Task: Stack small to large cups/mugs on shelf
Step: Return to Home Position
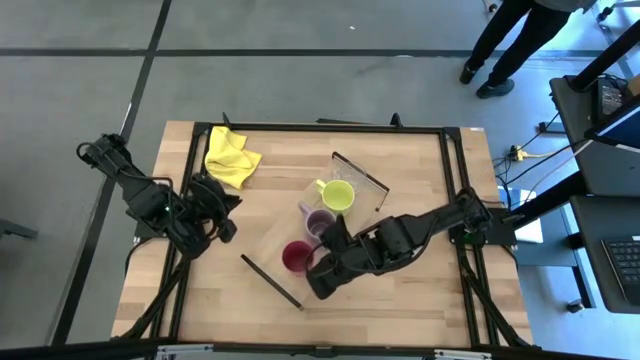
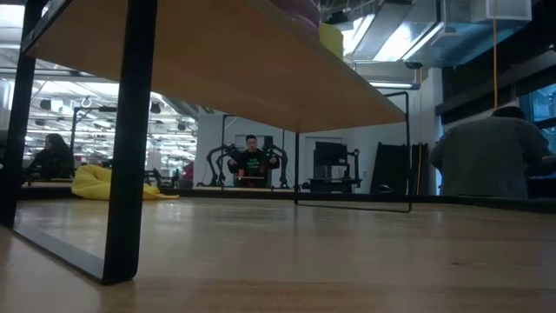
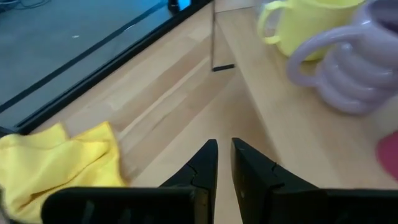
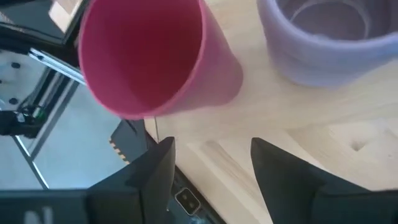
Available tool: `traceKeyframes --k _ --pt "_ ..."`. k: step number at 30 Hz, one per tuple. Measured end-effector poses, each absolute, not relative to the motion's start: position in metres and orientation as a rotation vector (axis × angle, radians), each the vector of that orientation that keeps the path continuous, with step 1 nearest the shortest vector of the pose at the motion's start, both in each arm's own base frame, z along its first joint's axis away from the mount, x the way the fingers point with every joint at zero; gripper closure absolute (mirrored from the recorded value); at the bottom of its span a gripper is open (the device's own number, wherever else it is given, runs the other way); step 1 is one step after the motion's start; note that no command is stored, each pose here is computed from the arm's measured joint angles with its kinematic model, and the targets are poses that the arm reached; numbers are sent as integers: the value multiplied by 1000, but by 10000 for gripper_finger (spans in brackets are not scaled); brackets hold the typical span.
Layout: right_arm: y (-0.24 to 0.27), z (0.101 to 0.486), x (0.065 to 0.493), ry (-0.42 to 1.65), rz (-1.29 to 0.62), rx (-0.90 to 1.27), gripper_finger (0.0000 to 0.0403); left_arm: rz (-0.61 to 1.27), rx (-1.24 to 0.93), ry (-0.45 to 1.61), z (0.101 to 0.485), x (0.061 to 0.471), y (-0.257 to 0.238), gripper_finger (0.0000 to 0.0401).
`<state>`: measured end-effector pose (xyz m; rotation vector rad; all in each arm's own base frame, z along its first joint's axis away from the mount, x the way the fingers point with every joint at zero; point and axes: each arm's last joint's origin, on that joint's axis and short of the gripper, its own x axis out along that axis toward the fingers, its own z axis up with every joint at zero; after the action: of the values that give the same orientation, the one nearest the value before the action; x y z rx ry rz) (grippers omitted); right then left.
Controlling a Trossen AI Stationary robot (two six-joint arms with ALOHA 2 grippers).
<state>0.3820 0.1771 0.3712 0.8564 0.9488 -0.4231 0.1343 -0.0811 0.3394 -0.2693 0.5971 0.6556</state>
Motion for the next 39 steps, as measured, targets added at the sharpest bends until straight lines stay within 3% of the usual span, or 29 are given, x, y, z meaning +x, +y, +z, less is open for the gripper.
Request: traceKeyframes --k 6,10,15,19,21,26,31,36,39 --pt "174 387 378 935 -318 845 191 409 -317 541 369 130 -82 362" --pt "169 419 377 845 -51 916 191 140 -313 431 405 123 -80 362" --pt "171 454 380 546 255 628 191 226 -369 216 444 99 -54 362" --pt "170 464 381 451 336 508 191 137 -580 172 458 87 -47 361" --pt "170 467 382 394 378 388 191 25 -513 177 462 86 -50 363" --pt "170 459 379 410 263 219 191 -214 -326 157 448 109 -84 359" --pt "174 447 392 334 277 130 191 -292 -246 2 413 127 -114 358" --pt "154 402 380 511 251 182 191 -371 -276 -127 377 98 -89 361" --pt "128 417 341 346 249 208 191 -422 -277 -233 372 67 -56 362"
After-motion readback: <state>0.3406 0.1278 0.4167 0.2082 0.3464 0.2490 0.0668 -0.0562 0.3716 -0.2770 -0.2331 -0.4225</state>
